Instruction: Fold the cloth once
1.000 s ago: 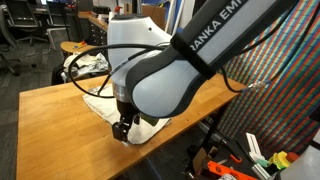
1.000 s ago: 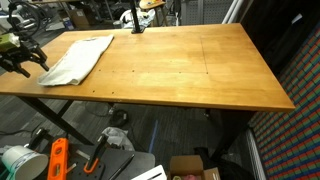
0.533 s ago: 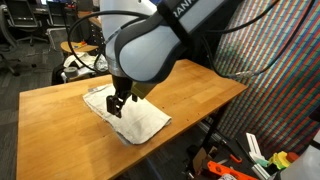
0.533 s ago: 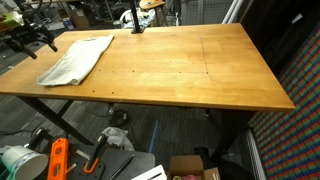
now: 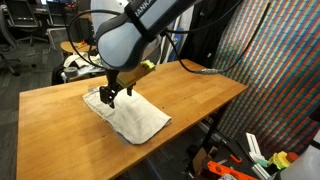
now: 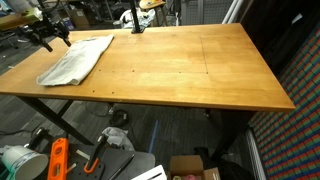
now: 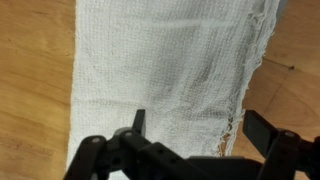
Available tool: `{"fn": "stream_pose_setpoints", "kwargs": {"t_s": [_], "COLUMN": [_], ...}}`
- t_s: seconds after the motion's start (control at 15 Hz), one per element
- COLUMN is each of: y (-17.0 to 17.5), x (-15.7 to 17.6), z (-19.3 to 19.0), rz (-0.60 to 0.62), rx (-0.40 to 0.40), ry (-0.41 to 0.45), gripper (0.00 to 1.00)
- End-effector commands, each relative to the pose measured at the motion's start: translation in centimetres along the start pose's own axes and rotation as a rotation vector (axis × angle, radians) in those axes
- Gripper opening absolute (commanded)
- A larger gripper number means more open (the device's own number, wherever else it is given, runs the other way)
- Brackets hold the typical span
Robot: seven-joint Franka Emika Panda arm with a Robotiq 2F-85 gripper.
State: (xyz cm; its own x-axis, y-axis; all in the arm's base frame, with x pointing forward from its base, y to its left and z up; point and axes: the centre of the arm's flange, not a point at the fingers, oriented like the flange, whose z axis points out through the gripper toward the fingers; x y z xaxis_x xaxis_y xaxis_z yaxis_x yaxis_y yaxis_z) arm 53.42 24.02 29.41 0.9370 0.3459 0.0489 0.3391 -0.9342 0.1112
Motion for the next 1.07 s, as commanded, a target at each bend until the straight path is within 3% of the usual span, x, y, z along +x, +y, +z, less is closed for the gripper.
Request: {"fn": "stream_pose_setpoints", "kwargs": {"t_s": [0.0,0.4,1.0], "y": [0.5,1.5,3.3], "x": [4.1,7.3,10.7], "z": [1.8,4.3,6.0], "rz": [0.058,0.171,0.345], "rx": [0.036,0.078,0.045], "ry": [-0.011,0.028,0.115], "gripper": [1.00,1.00,1.00]}}
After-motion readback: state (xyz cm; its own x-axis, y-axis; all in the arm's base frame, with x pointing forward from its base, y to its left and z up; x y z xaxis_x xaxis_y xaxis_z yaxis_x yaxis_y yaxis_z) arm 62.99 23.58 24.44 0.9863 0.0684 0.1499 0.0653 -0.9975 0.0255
